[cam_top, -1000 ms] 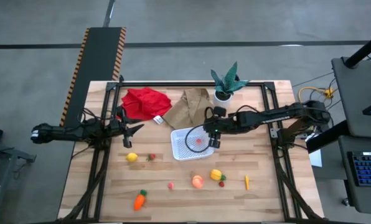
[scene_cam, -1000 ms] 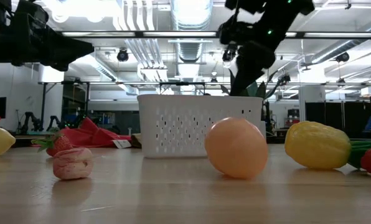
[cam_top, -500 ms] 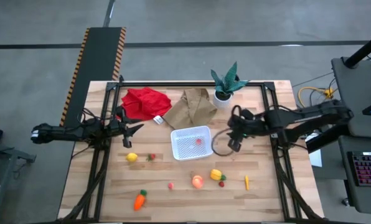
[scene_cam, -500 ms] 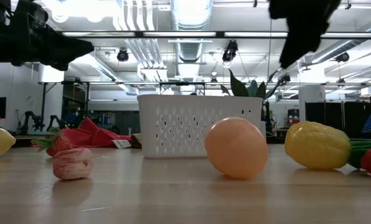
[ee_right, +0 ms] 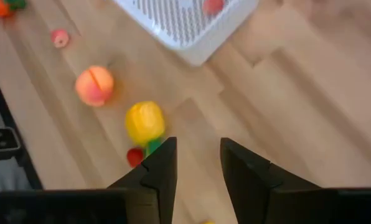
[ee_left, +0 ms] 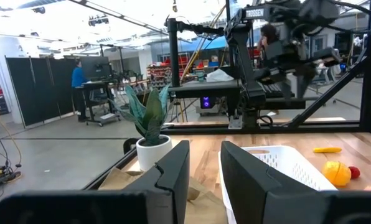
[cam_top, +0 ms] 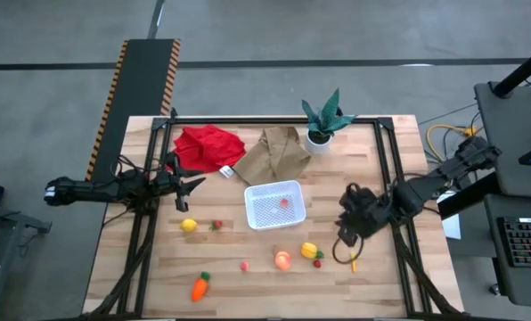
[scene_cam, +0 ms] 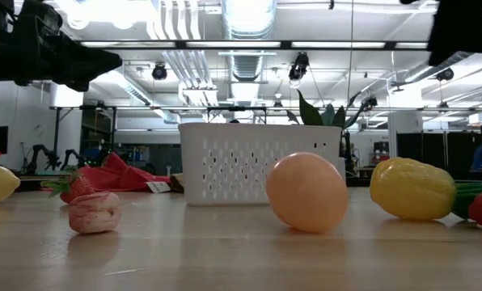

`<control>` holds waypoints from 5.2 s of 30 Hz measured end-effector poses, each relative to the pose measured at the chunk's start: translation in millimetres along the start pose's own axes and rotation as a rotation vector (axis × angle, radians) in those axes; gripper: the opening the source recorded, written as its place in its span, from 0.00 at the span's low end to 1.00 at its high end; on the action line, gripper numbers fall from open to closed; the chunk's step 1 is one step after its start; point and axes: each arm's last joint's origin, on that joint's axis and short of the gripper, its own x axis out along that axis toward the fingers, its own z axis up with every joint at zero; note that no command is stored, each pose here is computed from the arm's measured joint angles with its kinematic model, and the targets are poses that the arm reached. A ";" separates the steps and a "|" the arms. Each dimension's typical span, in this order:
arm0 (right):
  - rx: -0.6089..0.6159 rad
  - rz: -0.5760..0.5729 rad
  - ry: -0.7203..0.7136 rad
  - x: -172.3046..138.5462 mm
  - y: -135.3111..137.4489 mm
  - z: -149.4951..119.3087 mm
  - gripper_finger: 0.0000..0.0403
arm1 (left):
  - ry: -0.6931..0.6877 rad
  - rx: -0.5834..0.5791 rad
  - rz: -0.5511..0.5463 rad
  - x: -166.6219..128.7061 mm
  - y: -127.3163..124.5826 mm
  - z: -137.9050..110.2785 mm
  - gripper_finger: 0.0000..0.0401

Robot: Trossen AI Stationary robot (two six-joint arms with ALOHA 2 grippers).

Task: Pick and placing Produce into tupperware
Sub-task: Put the corn into the white bin

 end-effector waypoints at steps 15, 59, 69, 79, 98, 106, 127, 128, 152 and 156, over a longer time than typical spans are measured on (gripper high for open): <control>0.302 -0.093 0.128 23.9 30.8 -61.0 0.27 | -0.006 -0.002 -0.013 0.0 -0.3 0.5 0.20; 0.408 -0.447 0.197 103.5 42.8 -128.8 0.52 | -0.005 -0.002 -0.014 0.1 -0.4 0.3 0.20; 0.403 -0.462 0.193 112.0 43.7 -132.9 0.50 | -0.002 -0.003 -0.015 0.1 -0.5 0.0 0.20; 0.407 -0.450 0.199 112.2 44.8 -132.8 0.37 | -0.003 -0.004 -0.018 0.1 -0.6 0.1 0.20; 0.382 -0.441 0.211 111.9 44.9 -132.9 0.15 | -0.003 -0.004 -0.019 0.1 -0.6 0.2 0.20; 0.357 -0.434 0.222 110.8 44.8 -132.5 0.08 | -0.003 -0.004 -0.019 0.1 -0.6 0.1 0.20; 0.273 -0.323 0.010 98.8 46.3 -114.6 0.07 | -0.001 -0.003 -0.019 0.3 -0.6 -0.1 0.20; 0.267 -0.321 0.004 99.1 46.3 -112.9 0.07 | -0.001 -0.003 -0.019 0.3 -0.6 -0.1 0.20; 0.101 -0.269 -0.261 91.4 39.5 -39.0 0.07 | 0.003 -0.002 -0.020 0.5 -0.7 -0.4 0.20; 0.058 -0.238 -0.299 90.2 39.8 -20.9 0.07 | 0.003 -0.002 -0.020 0.5 -0.7 -0.5 0.20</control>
